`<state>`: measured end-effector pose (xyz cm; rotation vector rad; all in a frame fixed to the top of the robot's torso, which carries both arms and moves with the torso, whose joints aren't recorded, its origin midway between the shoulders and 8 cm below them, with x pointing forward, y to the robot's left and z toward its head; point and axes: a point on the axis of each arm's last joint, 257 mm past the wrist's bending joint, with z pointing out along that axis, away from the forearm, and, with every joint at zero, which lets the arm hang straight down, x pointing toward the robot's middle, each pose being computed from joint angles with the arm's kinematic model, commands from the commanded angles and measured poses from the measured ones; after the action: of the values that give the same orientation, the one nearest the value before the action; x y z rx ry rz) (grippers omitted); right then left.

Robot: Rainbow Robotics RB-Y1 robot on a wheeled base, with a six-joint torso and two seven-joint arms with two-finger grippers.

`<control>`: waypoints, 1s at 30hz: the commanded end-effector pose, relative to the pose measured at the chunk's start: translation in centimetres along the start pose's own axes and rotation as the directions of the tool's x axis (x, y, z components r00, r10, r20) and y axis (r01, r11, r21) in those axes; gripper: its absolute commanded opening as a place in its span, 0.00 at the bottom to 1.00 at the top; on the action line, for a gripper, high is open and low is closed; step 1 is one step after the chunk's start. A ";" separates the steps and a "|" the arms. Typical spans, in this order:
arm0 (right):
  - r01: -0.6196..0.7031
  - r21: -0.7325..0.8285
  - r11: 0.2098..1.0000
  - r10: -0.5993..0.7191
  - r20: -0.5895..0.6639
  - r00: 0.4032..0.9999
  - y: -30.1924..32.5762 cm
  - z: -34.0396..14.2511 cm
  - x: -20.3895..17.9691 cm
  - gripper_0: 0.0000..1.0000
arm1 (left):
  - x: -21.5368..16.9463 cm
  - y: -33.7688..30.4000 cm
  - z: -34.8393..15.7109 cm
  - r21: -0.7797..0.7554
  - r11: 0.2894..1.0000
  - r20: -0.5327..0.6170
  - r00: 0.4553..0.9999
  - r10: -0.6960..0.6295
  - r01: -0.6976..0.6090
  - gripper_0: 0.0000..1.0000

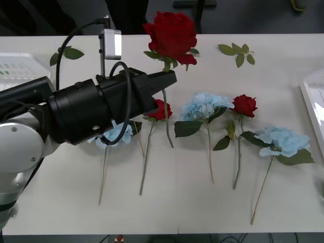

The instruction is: Place the red flowers into the right box and the blue flowers into the left box. If a person shows an open palm, hand one flower to the person first, then continue sorting.

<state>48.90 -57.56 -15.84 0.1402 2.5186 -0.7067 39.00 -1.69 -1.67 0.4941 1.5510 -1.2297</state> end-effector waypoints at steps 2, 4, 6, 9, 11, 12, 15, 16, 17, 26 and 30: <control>-0.041 0.114 0.993 0.041 0.004 0.999 -6.4 0.5 -0.2 0.00 | -1.5 -0.3 2.0 0.044 0.997 0.031 0.997 -0.066 0.065 0.00; -0.055 0.123 0.991 0.054 0.009 0.999 -7.1 1.4 0.0 0.00 | -1.3 0.3 2.8 0.044 0.995 0.024 0.996 -0.087 0.086 0.00; -0.068 0.125 0.990 0.065 0.025 0.998 -7.5 2.6 0.1 0.00 | -0.8 0.7 3.4 0.052 0.992 -0.006 0.993 -0.118 0.118 0.00; -0.082 0.129 0.988 0.077 0.049 0.996 -7.9 3.8 0.1 0.00 | -0.3 1.2 3.7 0.054 0.989 -0.054 0.990 -0.132 0.135 0.00; -0.090 0.125 0.988 0.083 0.060 0.995 -8.0 4.8 0.3 0.00 | 0.2 1.7 3.7 0.049 0.990 -0.095 0.987 -0.126 0.131 0.00; -0.093 0.124 0.988 0.085 0.064 0.994 -8.0 4.9 0.3 0.00 | 0.3 1.8 3.7 0.045 0.991 -0.102 0.987 -0.121 0.126 0.00; -0.094 0.110 0.989 0.086 0.075 0.993 -7.5 5.8 0.3 0.00 | 0.8 1.8 3.8 0.039 0.994 -0.137 0.986 -0.098 0.105 0.00; -0.096 0.101 0.990 0.088 0.081 0.993 -7.1 6.0 0.2 0.00 | 1.0 1.8 3.8 0.040 0.994 -0.147 0.984 -0.096 0.103 0.00; -0.092 0.100 0.991 0.084 0.083 0.993 -7.1 6.2 0.3 0.00 | 1.4 1.6 3.8 0.043 0.994 -0.167 0.982 -0.093 0.102 0.00; -0.080 0.078 0.994 0.074 0.080 0.994 -5.6 7.1 0.6 0.39 | 2.0 0.2 4.2 0.077 0.989 -0.195 0.975 -0.107 0.124 0.00; -0.065 0.074 0.995 0.059 0.083 0.995 -5.4 7.0 0.4 0.92 | 2.2 -0.3 4.5 0.087 0.987 -0.201 0.973 -0.113 0.132 0.00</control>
<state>49.44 -65.36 -21.38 0.1858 2.4585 -0.7764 41.19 -4.73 -5.37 0.5774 1.7463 -1.3444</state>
